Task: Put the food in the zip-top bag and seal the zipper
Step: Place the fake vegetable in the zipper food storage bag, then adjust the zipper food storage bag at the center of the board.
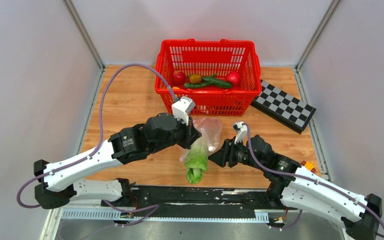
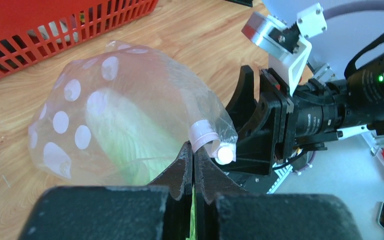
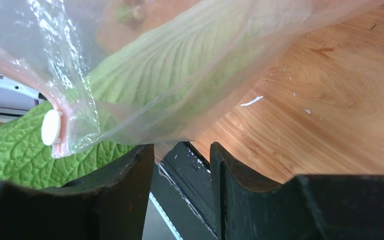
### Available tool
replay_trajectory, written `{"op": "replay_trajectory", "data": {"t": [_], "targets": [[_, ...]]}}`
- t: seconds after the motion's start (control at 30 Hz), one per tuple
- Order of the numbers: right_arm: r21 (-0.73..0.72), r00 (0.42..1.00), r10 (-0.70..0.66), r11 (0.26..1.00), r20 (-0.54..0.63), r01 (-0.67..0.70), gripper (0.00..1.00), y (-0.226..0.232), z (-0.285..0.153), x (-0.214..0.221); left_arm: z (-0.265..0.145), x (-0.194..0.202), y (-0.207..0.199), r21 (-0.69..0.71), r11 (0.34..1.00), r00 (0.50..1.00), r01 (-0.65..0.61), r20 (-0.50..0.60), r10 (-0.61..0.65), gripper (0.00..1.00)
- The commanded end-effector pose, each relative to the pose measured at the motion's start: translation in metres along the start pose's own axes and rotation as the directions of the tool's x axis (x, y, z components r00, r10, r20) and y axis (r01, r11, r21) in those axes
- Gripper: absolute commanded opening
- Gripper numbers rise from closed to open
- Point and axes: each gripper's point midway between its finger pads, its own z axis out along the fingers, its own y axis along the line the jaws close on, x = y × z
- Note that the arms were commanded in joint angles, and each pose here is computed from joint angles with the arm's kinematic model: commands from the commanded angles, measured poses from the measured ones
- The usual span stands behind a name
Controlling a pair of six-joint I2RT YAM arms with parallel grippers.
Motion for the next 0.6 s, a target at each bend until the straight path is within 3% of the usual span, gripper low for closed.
{"op": "replay_trajectory", "data": {"t": [0.0, 0.13, 0.3, 0.4, 0.57], "targets": [[-0.022, 0.995, -0.074, 0.997, 0.064, 0.075, 0.45, 0.014, -0.003, -0.012, -0.013, -0.046, -0.014, 0.041, 0.996, 0.986, 0.074, 0.149, -0.08, 0.0], [-0.055, 0.992, -0.113, 0.992, 0.064, 0.116, 0.48, 0.018, -0.012, -0.007, -0.016, -0.052, -0.009, 0.014, 0.996, 0.98, 0.086, 0.177, -0.087, 0.0], [-0.074, 0.989, -0.129, 0.988, 0.066, 0.134, 0.59, 0.023, -0.019, -0.009, -0.018, -0.057, -0.009, 0.013, 0.995, 0.977, 0.094, 0.193, -0.095, 0.0], [-0.084, 0.991, -0.13, 0.988, 0.036, 0.133, 0.58, 0.025, -0.01, -0.004, -0.019, -0.059, -0.01, 0.015, 0.995, 0.975, 0.097, 0.2, -0.098, 0.0], [-0.074, 0.991, -0.136, 0.988, -0.008, 0.135, 0.46, 0.026, 0.001, 0.005, -0.02, -0.061, -0.009, 0.007, 0.995, 0.973, 0.099, 0.206, -0.099, 0.0]]}}
